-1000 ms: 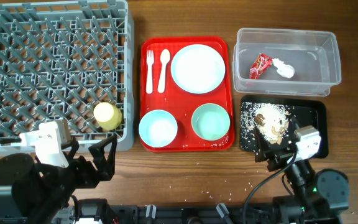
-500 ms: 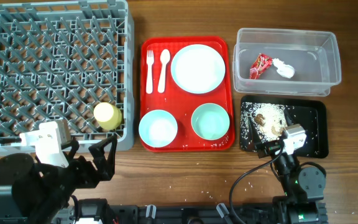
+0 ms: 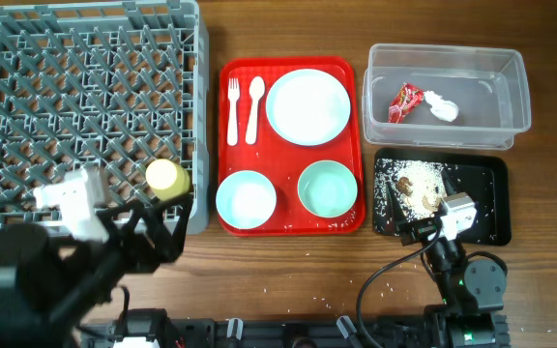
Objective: Sort waste into correct bins and load items into the dishwasher rack
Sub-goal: 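Grasp the white fork with the left gripper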
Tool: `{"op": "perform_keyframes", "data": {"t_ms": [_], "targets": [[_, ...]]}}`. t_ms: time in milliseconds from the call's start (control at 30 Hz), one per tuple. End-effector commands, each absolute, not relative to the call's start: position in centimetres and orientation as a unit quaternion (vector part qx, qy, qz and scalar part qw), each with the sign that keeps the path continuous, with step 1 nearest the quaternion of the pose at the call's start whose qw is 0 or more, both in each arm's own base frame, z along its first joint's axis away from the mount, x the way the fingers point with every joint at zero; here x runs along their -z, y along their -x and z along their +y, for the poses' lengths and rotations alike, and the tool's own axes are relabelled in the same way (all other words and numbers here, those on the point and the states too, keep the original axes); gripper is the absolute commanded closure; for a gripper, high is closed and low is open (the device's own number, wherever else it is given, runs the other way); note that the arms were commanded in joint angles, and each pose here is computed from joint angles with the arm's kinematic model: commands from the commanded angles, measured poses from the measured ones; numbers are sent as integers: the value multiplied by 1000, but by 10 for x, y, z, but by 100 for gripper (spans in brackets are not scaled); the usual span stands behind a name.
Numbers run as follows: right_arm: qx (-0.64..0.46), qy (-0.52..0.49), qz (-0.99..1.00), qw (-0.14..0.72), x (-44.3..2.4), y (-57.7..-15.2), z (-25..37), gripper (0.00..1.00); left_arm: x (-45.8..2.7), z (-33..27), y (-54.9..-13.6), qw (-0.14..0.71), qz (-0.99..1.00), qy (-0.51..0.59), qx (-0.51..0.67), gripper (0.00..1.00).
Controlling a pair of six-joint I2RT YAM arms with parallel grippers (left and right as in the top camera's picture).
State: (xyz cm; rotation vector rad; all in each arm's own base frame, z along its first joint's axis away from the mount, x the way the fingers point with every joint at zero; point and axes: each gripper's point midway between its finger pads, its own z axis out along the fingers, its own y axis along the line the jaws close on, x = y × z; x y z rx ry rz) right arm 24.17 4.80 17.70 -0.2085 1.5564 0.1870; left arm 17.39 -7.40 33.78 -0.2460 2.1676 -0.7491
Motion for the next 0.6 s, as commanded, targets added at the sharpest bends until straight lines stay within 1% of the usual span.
{"op": "perform_keyframes", "data": {"t_ms": [0, 100, 133, 167, 200, 233, 300, 333, 433, 500, 567], "targets": [[-85, 104, 693, 708, -179, -241, 50, 0, -297, -84, -209, 297, 900, 119, 297, 15], [-85, 104, 693, 708, -179, -241, 50, 0, -257, -90, -241, 242, 935, 110, 235, 16], [-85, 104, 693, 708, -179, -241, 50, 0, -233, -103, -261, 216, 952, 89, 200, 20], [-85, 104, 693, 708, -179, -241, 50, 0, -219, -109, -270, 205, 959, 79, 178, 23], [-85, 104, 693, 708, -179, -241, 50, 0, -209, -112, -277, 200, 964, 73, 159, 25], [-85, 104, 693, 708, -179, -241, 50, 0, -189, -116, -293, 194, 972, 62, 114, 26], [-85, 104, 693, 708, -179, -241, 50, 0, -162, -115, -326, 200, 978, 55, 37, 13], [-85, 104, 693, 708, -179, -241, 50, 0, -150, -118, -346, 205, 978, 39, 21, 10], [-85, 104, 693, 708, -179, -241, 50, 0, -114, -132, -392, 206, 978, 30, 21, 10], [-85, 104, 693, 708, -179, -241, 50, 0, -80, -148, -416, 191, 981, 1, 46, 14], [-85, 104, 693, 708, -179, -241, 50, 0, -63, -153, -430, 201, 979, -2, 48, 18]]}}
